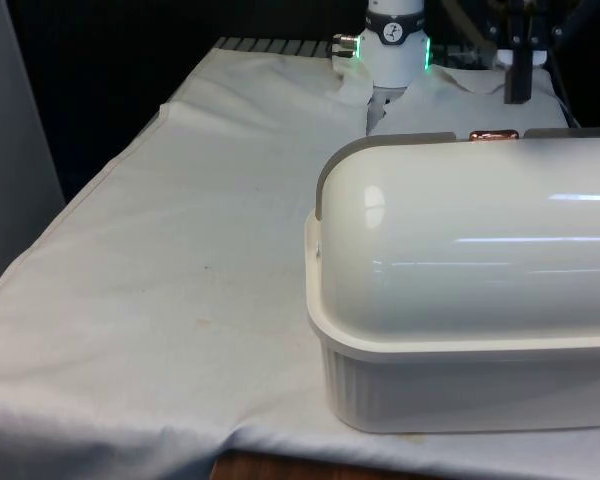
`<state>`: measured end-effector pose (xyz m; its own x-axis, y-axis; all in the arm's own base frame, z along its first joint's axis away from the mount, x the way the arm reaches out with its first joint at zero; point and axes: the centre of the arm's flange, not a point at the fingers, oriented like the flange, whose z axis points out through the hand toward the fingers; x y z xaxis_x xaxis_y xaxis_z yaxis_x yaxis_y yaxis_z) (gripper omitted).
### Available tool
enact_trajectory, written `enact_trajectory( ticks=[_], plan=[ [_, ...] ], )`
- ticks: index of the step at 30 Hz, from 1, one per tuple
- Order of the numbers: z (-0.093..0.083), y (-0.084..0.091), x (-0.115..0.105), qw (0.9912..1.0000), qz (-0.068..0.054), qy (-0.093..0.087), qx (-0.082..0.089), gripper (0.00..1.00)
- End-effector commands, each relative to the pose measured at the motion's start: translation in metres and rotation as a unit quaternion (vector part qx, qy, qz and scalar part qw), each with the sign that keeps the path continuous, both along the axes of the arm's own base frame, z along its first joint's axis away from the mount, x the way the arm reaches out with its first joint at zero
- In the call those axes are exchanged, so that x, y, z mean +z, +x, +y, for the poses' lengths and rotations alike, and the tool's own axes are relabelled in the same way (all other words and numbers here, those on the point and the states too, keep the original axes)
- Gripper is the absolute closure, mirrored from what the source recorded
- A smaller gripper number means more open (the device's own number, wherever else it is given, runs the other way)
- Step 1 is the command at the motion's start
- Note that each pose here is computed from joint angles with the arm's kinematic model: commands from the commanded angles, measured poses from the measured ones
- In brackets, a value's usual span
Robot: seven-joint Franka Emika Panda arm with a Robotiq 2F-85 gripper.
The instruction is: Open the lid, then close it.
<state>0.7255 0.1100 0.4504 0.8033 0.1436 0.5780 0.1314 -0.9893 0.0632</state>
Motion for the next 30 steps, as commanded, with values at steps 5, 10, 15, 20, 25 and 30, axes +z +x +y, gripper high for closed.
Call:
enact_trajectory(
  ticks=[5, 10, 15, 20, 25, 30],
  plan=[
    [0.001, 0.000, -0.009, 0.99998, 0.006, 0.000, 0.001, 1.00],
    [0.001, -0.002, -0.016, 0.99994, 0.011, -0.001, 0.001, 1.00],
    [0.002, -0.004, -0.020, 0.99988, 0.015, -0.002, 0.001, 1.00],
    [0.002, -0.006, -0.026, 0.99973, 0.023, -0.003, 0.002, 1.00],
    [0.002, -0.007, -0.029, 0.99960, 0.028, -0.003, 0.003, 1.00],
    [0.002, -0.009, -0.031, 0.99941, 0.034, -0.004, 0.004, 1.00]
  ],
)
